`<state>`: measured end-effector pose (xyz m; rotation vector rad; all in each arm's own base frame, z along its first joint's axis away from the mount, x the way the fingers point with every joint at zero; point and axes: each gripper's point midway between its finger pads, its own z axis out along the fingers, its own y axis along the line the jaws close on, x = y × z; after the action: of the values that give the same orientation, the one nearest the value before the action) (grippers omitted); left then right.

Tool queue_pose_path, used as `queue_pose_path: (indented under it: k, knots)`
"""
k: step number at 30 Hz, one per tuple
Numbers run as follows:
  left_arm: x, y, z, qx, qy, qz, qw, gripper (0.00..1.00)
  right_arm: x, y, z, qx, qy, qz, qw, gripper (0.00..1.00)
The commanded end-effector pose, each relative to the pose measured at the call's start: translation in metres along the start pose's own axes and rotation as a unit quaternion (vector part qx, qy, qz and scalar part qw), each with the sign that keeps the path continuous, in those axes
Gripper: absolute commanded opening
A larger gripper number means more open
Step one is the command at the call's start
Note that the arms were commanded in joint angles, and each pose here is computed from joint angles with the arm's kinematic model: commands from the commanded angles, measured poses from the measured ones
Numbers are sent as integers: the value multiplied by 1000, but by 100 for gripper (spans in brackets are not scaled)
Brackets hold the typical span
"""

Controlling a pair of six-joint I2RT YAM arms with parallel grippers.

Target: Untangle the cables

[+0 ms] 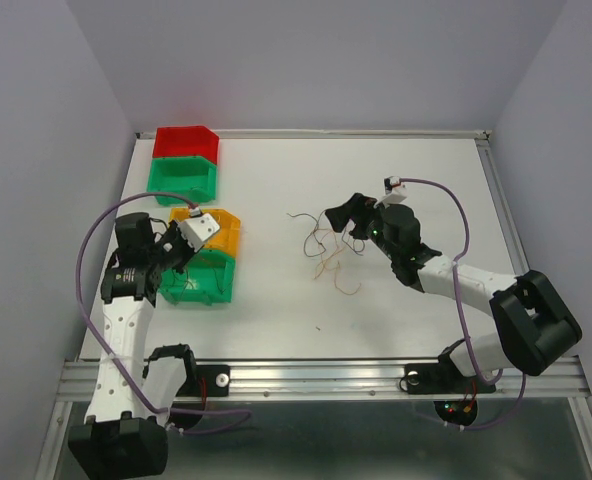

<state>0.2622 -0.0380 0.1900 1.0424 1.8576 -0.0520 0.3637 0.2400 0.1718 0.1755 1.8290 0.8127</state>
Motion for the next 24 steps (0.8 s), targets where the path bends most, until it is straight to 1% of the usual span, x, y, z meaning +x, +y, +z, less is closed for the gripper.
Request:
queue_pose_path:
  k: [1,3,5,7,8,10,11,13,14,15,16,17,18,19,22,24]
  knots:
    - [-1,4,3,-17,-17,38,999,0,-9,14,-2,-28,-16,3,999,95]
    - [4,-2,3,-10,-20,66,998,0,-9,14,-1,-28,-14,4,999,95]
    - [10,-8,3,7,-12,120,993,0,-9,15,-2,-31,-14,5,999,95]
    - [15,-11,4,16,-5,144,989,0,-9,15,-1,-30,-14,5,999,95]
    - [14,-9,4,16,-4,170,985,0,-8,14,-1,-30,-13,5,999,95]
    - [13,-6,4,19,-3,192,981,0,-7,14,0,-29,-12,5,1000,95]
    - [12,-4,5,26,-3,219,975,0,-6,13,0,-28,-11,6,1000,95]
    - [16,-8,6,47,6,242,969,0,-5,14,1,-29,-9,6,1000,95]
    - [15,-6,6,59,7,271,961,0,-6,13,1,-28,-10,6,1000,95]
    - [16,-9,6,73,8,286,956,0,-6,14,1,-28,-9,6,1000,95]
    - [24,-21,3,106,19,283,953,0,-6,13,1,-29,-10,6,1000,95]
    - [27,-26,1,129,25,298,946,0,-6,13,1,-28,-10,6,1000,95]
    - [31,-26,1,154,33,334,929,0,-6,13,1,-29,-10,6,1000,95]
    - [39,-37,-4,188,44,332,923,0,-6,13,1,-28,-9,5,1000,95]
    - [45,-36,-5,217,59,350,909,0,-6,13,1,-28,-10,5,1000,95]
    - [57,-42,-8,250,78,355,898,0,-6,13,1,-27,-9,5,1000,95]
